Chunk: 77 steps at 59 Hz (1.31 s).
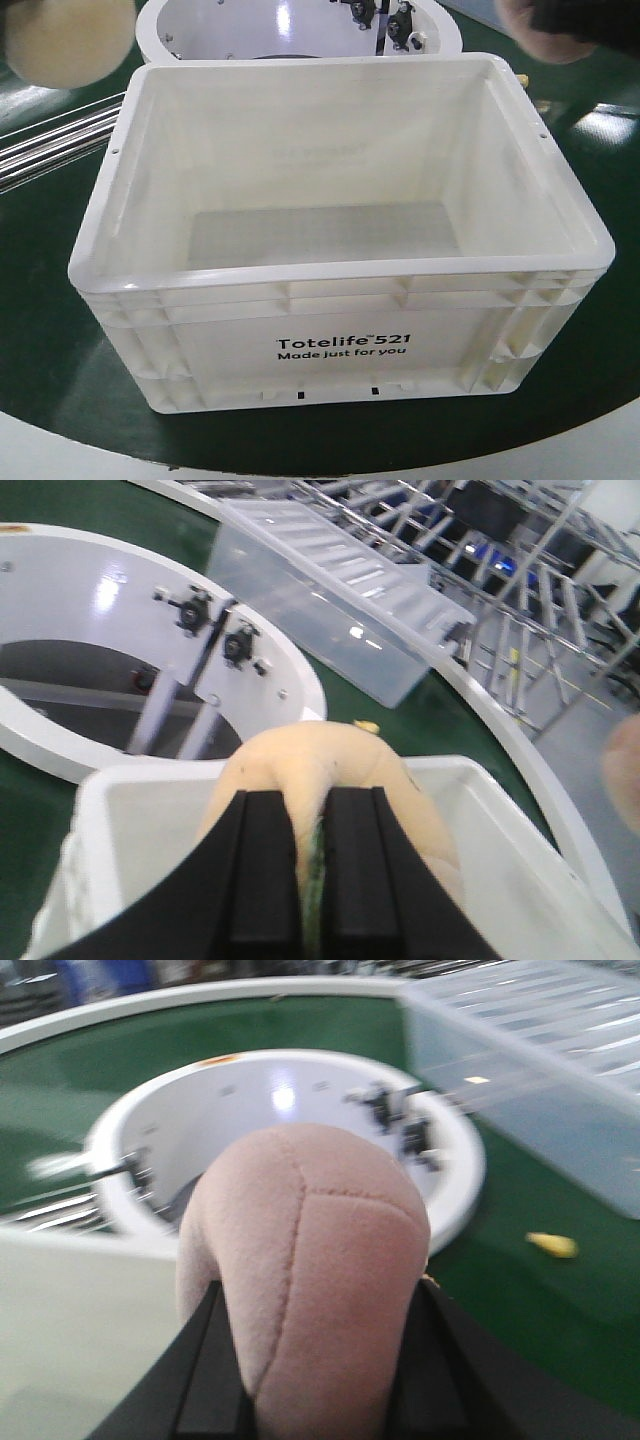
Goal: Place moving items into box and shelve
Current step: 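Lift both balls over the crate and release them inside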
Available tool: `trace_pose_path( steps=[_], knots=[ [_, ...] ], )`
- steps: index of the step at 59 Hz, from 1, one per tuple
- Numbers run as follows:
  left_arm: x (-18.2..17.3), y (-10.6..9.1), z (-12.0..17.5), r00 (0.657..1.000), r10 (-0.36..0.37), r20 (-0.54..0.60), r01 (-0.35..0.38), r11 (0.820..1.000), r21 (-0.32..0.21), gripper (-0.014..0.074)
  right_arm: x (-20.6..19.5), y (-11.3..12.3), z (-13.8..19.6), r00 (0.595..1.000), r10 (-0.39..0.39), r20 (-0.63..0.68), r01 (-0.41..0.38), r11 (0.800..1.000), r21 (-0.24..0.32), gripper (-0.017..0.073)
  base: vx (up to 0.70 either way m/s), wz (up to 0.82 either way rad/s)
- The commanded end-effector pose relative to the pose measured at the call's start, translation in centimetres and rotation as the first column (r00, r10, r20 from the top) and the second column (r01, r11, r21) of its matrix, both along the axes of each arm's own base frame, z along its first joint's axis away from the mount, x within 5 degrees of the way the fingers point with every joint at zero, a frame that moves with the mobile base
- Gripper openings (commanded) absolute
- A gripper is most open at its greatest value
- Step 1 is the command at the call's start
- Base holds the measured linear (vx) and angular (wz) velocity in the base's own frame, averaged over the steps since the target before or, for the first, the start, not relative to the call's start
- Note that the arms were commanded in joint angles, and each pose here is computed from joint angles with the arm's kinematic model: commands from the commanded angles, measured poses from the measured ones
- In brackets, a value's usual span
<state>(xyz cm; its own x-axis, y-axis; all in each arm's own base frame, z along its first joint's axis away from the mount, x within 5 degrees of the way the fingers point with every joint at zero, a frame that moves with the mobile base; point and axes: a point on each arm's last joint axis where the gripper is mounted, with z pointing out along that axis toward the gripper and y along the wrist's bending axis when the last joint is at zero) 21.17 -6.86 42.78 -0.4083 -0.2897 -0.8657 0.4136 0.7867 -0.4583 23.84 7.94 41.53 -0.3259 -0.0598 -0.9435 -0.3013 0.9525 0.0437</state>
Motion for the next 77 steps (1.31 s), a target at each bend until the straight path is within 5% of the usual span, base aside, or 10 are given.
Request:
trace_pose_path(
  steps=[1, 9, 20, 39, 46, 53, 65, 77],
  knots=[
    [0.6, -1.5, 0.6, 0.996, -0.085, 0.010, 0.085, 0.995, -0.056, -0.0003, -0.1, 2.4, 1.5, 0.990, 0.090, 0.106, -0.093, 0.995, 0.020, -0.0006, 0.00, 0.00],
    [2.6, -3.7, -2.0, 0.974, -0.195, -0.120, 0.189, 0.980, -0.055, -0.0002, 0.8, 5.6, -0.7, 0.983, 0.182, 0.024, -0.182, 0.983, -0.007, -0.0001, 0.00, 0.00],
    [5.5, -4.9, -5.2, 0.954, -0.212, -0.211, 0.213, 0.977, -0.017, 0.0043, 2.1, 7.3, -3.1, 0.975, 0.204, -0.086, -0.204, 0.979, 0.001, 0.0064, 0.00, 0.00],
    [7.6, -5.5, -7.9, 0.934, -0.216, -0.286, 0.226, 0.974, 0.003, 0.0395, 3.2, 8.1, -5.0, 0.965, 0.202, -0.170, -0.206, 0.979, -0.005, 0.0467, 0.00, 0.00],
    [7.8, -5.4, -7.9, 0.939, -0.202, -0.279, 0.211, 0.977, 0.003, 0.0472, 3.5, 8.3, -5.6, 0.960, 0.201, -0.195, -0.205, 0.979, 0.001, 0.0596, 0.00, 0.00],
    [7.9, -5.4, -7.6, 0.943, -0.191, -0.271, 0.190, 0.981, -0.030, 0.0482, 3.4, 8.2, -5.5, 0.961, 0.202, -0.190, -0.208, 0.978, -0.011, 0.0627, 0.00, 0.00],
    [7.2, -4.6, -3.9, 0.987, -0.120, -0.103, 0.119, 0.993, -0.015, 0.0482, 2.0, 5.3, -1.8, 0.987, 0.148, -0.068, -0.152, 0.987, -0.048, 0.0588, 0.00, 0.00],
    [4.1, -3.1, 2.3, 0.983, -0.069, 0.171, 0.059, 0.996, 0.061, 0.0482, -0.7, -1.6, 3.7, 0.998, -0.057, 0.023, 0.058, 0.995, -0.081, 0.0581, 0.00, 0.00]
  ],
)
